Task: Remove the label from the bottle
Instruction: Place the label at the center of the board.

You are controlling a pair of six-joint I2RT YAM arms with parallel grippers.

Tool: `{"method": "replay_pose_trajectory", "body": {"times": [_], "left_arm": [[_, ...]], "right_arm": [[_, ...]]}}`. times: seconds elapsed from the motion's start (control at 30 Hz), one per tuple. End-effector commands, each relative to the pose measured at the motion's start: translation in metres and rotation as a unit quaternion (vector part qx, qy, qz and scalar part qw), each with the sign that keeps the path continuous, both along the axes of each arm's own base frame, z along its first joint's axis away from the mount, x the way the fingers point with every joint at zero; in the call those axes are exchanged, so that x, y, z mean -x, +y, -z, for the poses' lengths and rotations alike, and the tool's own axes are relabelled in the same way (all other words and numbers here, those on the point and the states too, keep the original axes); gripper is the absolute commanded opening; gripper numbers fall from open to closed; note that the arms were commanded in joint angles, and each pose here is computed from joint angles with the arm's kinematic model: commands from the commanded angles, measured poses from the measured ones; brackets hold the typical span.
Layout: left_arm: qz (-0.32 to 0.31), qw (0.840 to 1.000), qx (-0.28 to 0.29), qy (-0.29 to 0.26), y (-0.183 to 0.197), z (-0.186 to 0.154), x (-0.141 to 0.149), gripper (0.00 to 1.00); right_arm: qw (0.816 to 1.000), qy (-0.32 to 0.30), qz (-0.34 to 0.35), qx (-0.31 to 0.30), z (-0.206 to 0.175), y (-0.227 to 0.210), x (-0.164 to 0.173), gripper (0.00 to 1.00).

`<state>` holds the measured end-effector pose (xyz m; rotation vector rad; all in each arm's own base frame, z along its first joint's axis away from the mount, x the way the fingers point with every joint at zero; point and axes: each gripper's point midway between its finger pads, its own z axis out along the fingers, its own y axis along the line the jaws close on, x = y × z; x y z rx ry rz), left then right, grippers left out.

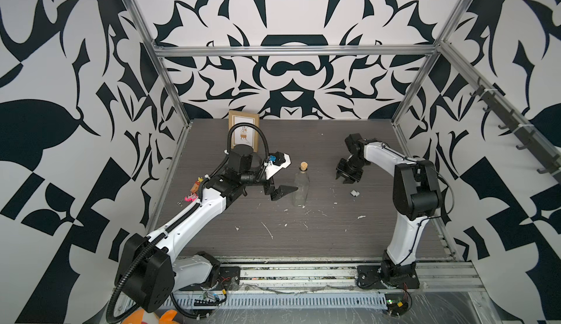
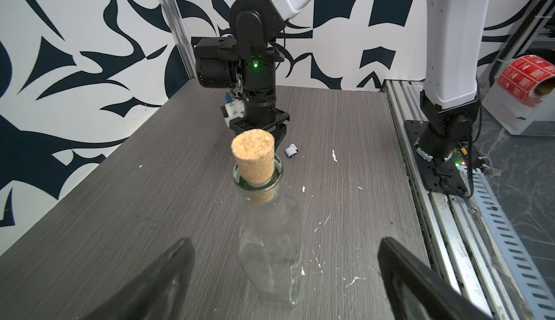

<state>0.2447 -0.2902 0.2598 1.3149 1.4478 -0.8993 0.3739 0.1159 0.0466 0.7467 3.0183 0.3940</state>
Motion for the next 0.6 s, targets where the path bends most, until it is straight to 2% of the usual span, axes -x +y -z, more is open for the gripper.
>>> {"method": "replay_pose_trajectory", "body": {"times": [0.0,0.17,0.33,0.57], "left_arm": [[0.006,1.0,0.002,-0.01,-0.002,-0.009,0.0,0.99],[0.006,1.0,0.002,-0.01,-0.002,-0.01,0.001,0.99],[0.011,1.0,0.001,-0.014,-0.002,-0.01,0.004,0.99],[0.04,0.998,-0.031,-0.037,-0.009,-0.001,0.018,1.0]], "right_arm": [[0.999,-0.006,-0.024,0.026,-0.013,-0.001,-0.002,0.38],[0.998,-0.044,-0.026,0.038,-0.038,-0.005,-0.01,0.37],[0.995,-0.067,-0.024,0.07,-0.063,-0.029,0.003,0.37],[0.998,-0.046,0.007,0.039,-0.049,-0.054,0.03,0.38]]}}
